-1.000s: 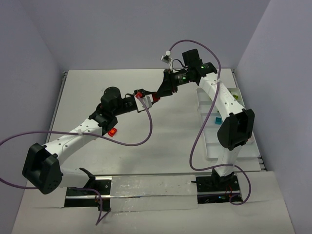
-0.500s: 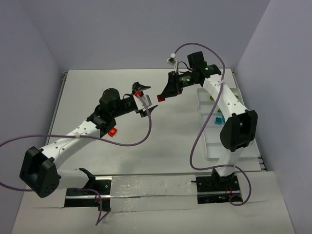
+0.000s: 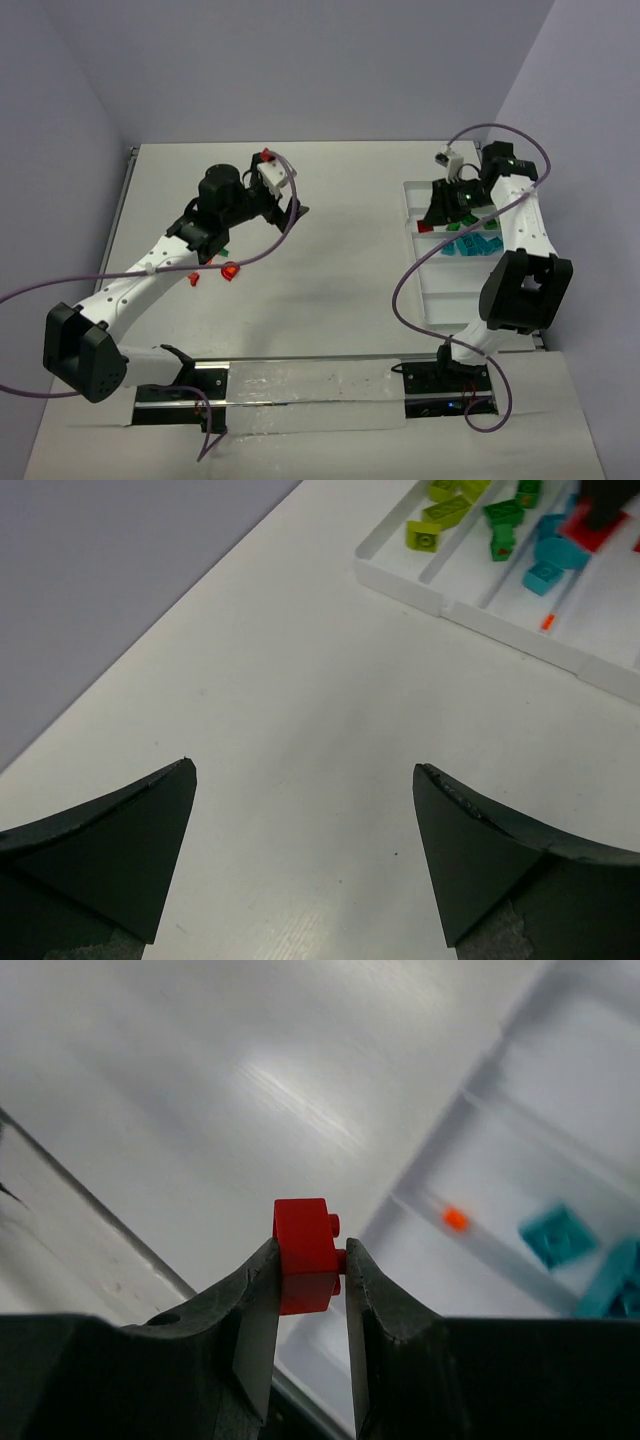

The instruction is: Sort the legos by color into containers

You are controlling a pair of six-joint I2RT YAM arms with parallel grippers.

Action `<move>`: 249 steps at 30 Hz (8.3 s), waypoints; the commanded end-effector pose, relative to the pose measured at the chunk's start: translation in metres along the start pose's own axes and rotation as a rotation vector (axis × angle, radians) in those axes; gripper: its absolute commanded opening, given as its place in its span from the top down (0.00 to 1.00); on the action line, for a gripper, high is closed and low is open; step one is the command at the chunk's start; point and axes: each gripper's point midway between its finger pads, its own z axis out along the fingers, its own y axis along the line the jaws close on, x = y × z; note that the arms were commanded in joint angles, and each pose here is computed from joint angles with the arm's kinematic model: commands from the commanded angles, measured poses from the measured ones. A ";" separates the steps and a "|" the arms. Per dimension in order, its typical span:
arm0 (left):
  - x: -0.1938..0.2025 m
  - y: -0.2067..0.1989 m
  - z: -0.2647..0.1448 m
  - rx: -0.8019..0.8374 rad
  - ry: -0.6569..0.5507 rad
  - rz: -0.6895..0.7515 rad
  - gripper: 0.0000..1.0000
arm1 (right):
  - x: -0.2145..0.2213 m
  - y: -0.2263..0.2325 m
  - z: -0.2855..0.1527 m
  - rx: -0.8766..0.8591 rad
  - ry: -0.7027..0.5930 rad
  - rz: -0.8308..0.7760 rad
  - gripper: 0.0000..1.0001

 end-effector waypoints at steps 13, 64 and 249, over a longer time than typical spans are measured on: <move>0.008 0.023 0.005 -0.048 0.143 -0.243 0.01 | 0.149 -0.071 -0.089 0.538 0.291 0.029 1.00; 0.022 0.059 0.047 -0.112 0.270 -0.321 0.01 | 0.155 -0.213 -0.057 0.812 0.333 0.292 0.98; 0.008 -0.054 -0.064 0.596 0.005 -0.285 1.00 | 0.000 0.160 0.016 -0.598 -0.197 0.049 0.26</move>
